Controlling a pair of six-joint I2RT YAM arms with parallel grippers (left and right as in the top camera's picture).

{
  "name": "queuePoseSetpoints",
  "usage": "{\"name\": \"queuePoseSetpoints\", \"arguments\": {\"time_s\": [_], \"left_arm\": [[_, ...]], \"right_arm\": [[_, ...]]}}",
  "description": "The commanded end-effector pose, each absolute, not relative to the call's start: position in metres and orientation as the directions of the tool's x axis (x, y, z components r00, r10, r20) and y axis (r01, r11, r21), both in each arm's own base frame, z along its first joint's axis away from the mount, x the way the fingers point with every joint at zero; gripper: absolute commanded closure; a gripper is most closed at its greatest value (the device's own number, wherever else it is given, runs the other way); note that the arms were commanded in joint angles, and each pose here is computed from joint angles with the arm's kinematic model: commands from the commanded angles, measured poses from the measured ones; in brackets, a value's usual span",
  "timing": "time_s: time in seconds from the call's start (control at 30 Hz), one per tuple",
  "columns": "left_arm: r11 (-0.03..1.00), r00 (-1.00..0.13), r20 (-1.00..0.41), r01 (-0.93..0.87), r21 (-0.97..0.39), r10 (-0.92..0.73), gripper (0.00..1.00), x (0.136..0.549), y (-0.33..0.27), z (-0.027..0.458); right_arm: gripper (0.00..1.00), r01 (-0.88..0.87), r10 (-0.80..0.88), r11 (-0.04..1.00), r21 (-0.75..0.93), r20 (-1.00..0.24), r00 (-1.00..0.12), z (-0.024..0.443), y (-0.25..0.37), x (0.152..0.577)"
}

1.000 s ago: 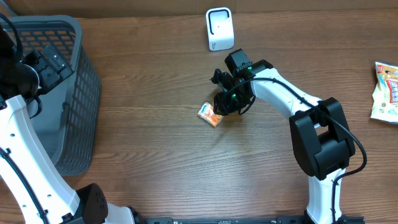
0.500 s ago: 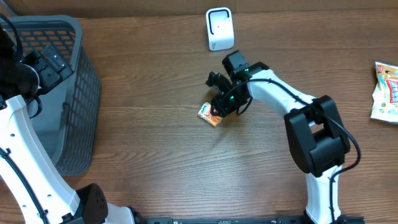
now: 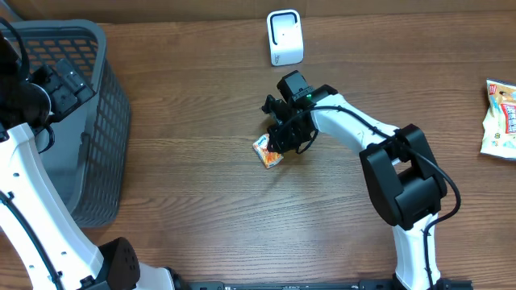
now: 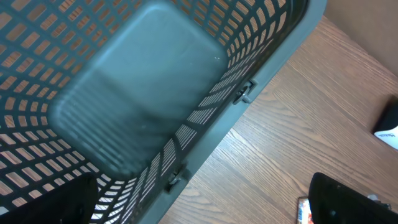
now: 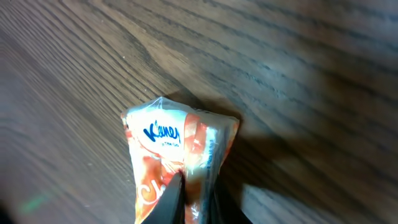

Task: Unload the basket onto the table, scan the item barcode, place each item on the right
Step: 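Grasp the orange tissue packet and lift it with the right gripper, then hold the orange tissue packet up to the white scanner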

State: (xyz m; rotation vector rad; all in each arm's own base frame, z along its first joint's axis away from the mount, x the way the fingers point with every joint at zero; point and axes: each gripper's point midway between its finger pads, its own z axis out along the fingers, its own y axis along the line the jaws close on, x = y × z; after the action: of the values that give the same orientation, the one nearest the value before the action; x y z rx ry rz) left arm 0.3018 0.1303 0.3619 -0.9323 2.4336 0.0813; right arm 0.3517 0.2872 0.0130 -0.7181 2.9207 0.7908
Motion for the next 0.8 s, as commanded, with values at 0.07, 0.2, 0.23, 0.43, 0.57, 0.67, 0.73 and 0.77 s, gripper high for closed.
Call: {"name": "queuePoseSetpoints", "arguments": {"time_s": [0.07,0.2,0.23,0.43,0.57,0.67,0.73,0.77], "left_arm": [[0.766,-0.631,-0.499,-0.632,-0.114,-0.594,0.0,0.302,0.131,0.361],[0.766,-0.631,-0.499,-0.632,-0.114,-0.594,0.0,0.302,0.131,0.361],[0.766,-0.631,-0.499,-0.632,-0.114,-0.594,0.0,0.302,0.131,0.361],[0.766,-0.631,-0.499,-0.632,-0.114,-0.594,0.0,0.302,0.131,0.361],[0.766,-0.631,-0.499,-0.632,-0.114,-0.594,0.0,0.302,0.131,0.361],[0.766,-0.631,-0.499,-0.632,-0.114,-0.594,0.0,0.302,0.131,0.361],[0.766,-0.631,-0.499,-0.632,-0.114,-0.594,0.0,0.302,0.131,0.361],[0.766,-0.631,-0.499,-0.632,-0.114,-0.594,0.0,0.302,0.131,0.361]], "right_arm": [[0.96,-0.252,-0.32,0.577,0.777,-0.068,-0.945,0.052,0.299,0.354],[0.96,-0.147,-0.263,0.267,0.952,-0.074,-0.962,0.11,0.289,0.368],[0.96,-0.133,-0.252,0.232,0.964,-0.072,-0.965,0.117,0.284,0.371],[0.96,-0.075,-0.167,0.048,0.996,-0.066,-0.984,0.15,0.244,0.393],[0.96,-0.018,-0.121,-0.021,1.0,-0.02,-0.992,0.164,0.221,0.404],[0.96,0.001,-0.091,-0.019,1.0,-0.001,-0.996,0.164,0.208,0.411],[0.96,0.016,-0.067,-0.018,1.0,0.015,-0.998,0.164,0.198,0.416],[0.96,0.022,-0.058,-0.017,1.0,0.021,-0.998,0.164,0.195,0.418]]}}
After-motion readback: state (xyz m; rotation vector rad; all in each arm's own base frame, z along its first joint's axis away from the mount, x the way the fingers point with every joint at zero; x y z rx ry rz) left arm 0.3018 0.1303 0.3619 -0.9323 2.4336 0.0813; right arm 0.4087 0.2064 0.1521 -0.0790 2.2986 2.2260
